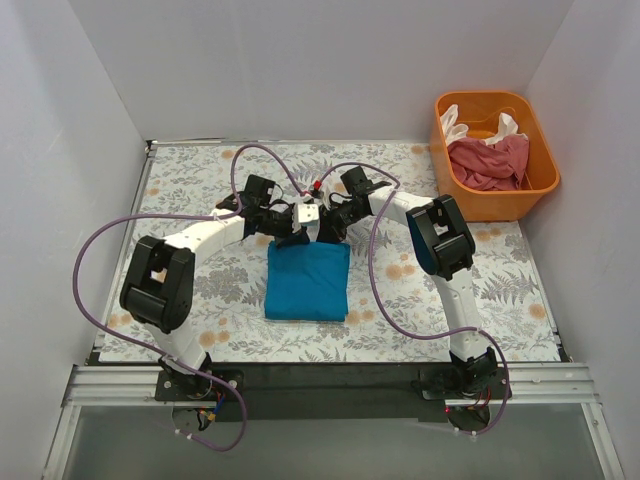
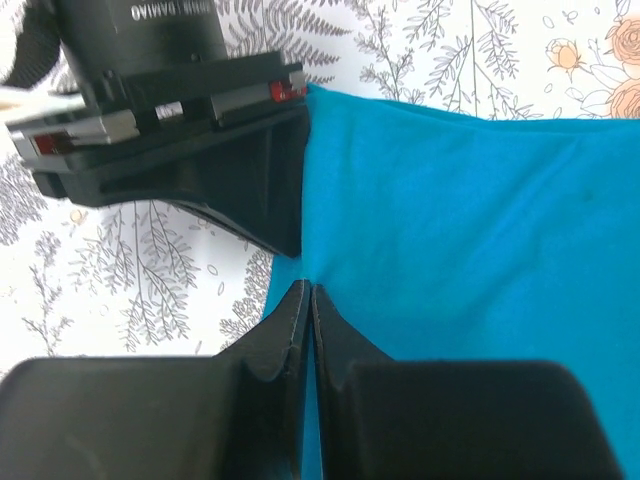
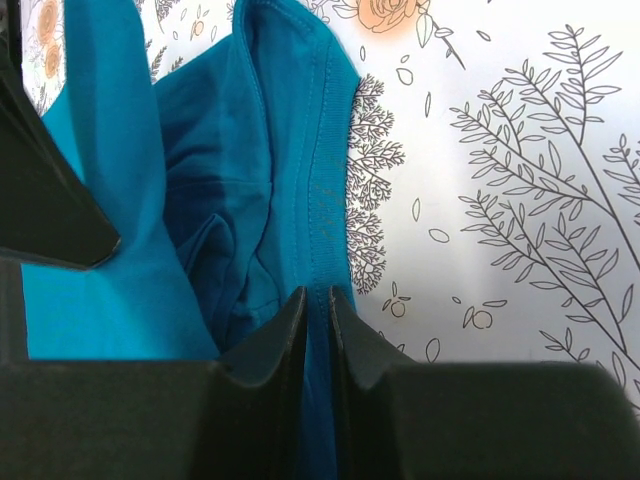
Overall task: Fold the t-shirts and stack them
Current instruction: Fold the tshirt, then neatly place the folded tshirt to the corner, then reset both grippers
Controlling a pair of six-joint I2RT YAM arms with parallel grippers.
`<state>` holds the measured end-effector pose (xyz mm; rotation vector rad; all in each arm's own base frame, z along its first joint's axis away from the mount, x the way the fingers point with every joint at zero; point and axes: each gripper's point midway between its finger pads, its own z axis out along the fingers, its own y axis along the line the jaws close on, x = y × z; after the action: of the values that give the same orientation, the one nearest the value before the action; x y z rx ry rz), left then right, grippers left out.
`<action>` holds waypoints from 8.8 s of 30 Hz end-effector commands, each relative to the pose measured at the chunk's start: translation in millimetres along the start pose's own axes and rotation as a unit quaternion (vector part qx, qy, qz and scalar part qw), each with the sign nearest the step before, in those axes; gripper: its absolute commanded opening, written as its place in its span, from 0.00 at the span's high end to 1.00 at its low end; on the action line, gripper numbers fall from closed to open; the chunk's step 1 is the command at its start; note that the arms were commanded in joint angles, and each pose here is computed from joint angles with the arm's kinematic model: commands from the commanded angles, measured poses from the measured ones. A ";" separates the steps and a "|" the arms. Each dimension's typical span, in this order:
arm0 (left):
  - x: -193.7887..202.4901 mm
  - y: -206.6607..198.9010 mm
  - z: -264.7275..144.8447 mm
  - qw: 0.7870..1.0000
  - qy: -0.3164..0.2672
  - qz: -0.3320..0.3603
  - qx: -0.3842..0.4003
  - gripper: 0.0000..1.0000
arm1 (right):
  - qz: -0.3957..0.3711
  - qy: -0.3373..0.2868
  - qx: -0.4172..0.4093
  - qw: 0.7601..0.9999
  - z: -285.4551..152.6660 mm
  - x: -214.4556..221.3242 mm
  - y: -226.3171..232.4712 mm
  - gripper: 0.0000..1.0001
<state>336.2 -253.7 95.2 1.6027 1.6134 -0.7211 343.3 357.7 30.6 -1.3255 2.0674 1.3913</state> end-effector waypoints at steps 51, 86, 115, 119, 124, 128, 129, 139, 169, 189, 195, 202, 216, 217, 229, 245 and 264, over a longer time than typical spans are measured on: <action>-68.0 -36.0 -64.6 0.949 -0.055 -0.308 -0.033 0.45 | -0.150 -0.055 0.217 0.963 -125.4 -130.1 12.7 0.22; 3.3 -162.0 -35.8 0.707 -0.016 -0.697 0.116 0.38 | 0.237 0.031 -0.096 0.966 -12.2 86.3 172.9 0.55; -28.9 -34.2 -76.3 0.818 -0.022 -0.521 -0.243 0.31 | 0.063 -0.081 0.348 0.932 -146.9 -12.9 74.8 0.38; -25.9 -50.9 -34.6 0.792 0.040 -0.525 -0.311 0.28 | 0.062 -0.079 0.387 0.917 -180.2 -5.9 60.8 0.33; 22.9 -52.4 0.0 0.742 0.122 -0.543 -0.375 0.27 | 0.076 -0.079 0.391 0.914 -196.3 11.3 55.5 0.32; 74.2 -58.0 15.6 0.714 0.198 -0.536 -0.404 0.26 | 0.088 -0.086 0.411 0.903 -219.7 23.6 43.2 0.31; 87.1 -55.5 12.9 0.704 0.212 -0.537 -0.414 0.26 | 0.090 -0.088 0.413 0.902 -224.0 25.3 42.2 0.32; 187.2 29.6 -100.2 0.697 0.264 -0.519 -0.419 0.28 | 0.111 -0.107 0.428 0.890 -262.8 39.5 25.4 0.28; 206.2 199.9 -316.4 0.772 0.165 -0.429 -0.438 0.27 | 0.098 -0.134 0.383 0.909 -265.9 9.9 22.2 0.27; 230.7 37.5 -258.0 0.709 0.213 -0.562 -0.370 0.31 | 0.100 -0.138 0.371 0.913 -261.5 10.2 25.1 0.26; 261.6 48.9 -242.1 0.684 0.214 -0.590 -0.372 0.32 | 0.101 -0.137 0.370 0.913 -260.9 11.4 24.9 0.25; 281.0 90.6 -232.2 0.671 0.187 -0.611 -0.376 0.33 | 0.102 -0.134 0.368 0.914 -258.3 13.4 21.5 0.25; 297.9 180.1 -227.0 0.667 0.127 -0.615 -0.401 0.34 | 0.106 -0.128 0.363 0.917 -255.4 17.6 16.6 0.25; 296.4 184.9 -227.1 0.671 0.125 -0.611 -0.401 0.34 | 0.106 -0.129 0.363 0.917 -255.4 16.9 16.4 0.25; 311.3 231.6 -228.4 0.701 0.146 -0.553 -0.427 0.33 | 0.110 -0.132 0.354 0.920 -254.0 11.2 11.9 0.25; 115.0 219.5 -276.8 0.752 0.084 -0.479 -0.446 0.13 | 0.043 -0.158 0.364 0.917 -275.2 -25.0 33.7 0.20; 29.1 21.1 -113.1 0.826 0.076 -0.477 -0.292 0.11 | -0.001 -0.055 0.405 0.913 -262.7 76.7 81.2 0.14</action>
<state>345.9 -138.3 112.0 0.4036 2.5583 -0.4474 311.1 111.3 157.3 -0.7996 2.1609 0.4982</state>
